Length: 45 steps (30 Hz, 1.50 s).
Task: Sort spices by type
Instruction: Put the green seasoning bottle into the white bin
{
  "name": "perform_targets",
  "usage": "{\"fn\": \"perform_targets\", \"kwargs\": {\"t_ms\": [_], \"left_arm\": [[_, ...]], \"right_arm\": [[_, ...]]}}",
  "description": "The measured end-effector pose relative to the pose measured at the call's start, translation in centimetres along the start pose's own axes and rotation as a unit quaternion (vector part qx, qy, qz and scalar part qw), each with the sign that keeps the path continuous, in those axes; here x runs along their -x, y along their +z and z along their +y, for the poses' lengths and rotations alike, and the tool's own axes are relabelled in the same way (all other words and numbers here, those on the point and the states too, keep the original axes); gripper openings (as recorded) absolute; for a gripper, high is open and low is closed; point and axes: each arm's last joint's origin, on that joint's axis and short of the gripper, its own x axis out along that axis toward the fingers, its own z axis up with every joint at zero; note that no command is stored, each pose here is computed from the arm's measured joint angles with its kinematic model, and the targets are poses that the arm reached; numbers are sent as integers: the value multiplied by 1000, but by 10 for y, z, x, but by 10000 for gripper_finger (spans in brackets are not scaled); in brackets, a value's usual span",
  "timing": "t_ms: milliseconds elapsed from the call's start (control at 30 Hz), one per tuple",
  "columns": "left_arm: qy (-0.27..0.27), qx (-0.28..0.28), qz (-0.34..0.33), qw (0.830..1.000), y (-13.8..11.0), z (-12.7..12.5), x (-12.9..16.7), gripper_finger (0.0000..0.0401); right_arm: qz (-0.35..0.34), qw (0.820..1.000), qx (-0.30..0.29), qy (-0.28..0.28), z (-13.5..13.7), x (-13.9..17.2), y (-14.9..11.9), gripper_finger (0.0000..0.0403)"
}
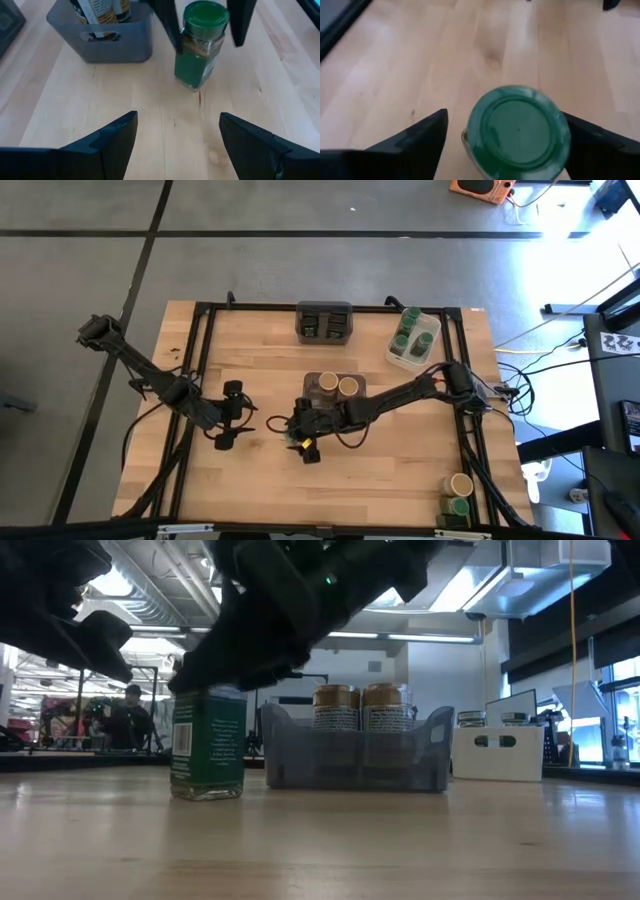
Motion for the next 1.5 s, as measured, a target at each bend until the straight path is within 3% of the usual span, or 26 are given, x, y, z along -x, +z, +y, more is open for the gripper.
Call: {"fn": "perform_targets", "kwargs": {"t_ms": [267,500,767,900,1100,1267,1500], "left_arm": [[1,-1,2,1000,0,0,0,278],[1,-1,2,1000,-1,0,0,278],[1,2,2,1000,0,0,0,279],[1,4,3,1000,-1,0,-1,278],[1,4,3,1000,-1,0,-1,279],[1,2,3,1000,-1,0,-1,279],[1,2,3,1000,-1,0,-1,278]], "right_arm": [[-15,1000,-2,-5,0,1,4,201],[-4,1000,-5,-27,2,15,10,201],[-25,997,9,-66,15,88,49,201],[-21,992,15,-120,14,131,60,201],[11,968,5,-249,3,178,61,201],[19,948,-14,-318,-3,206,58,201],[45,901,-86,-424,-21,240,24,201]]}}
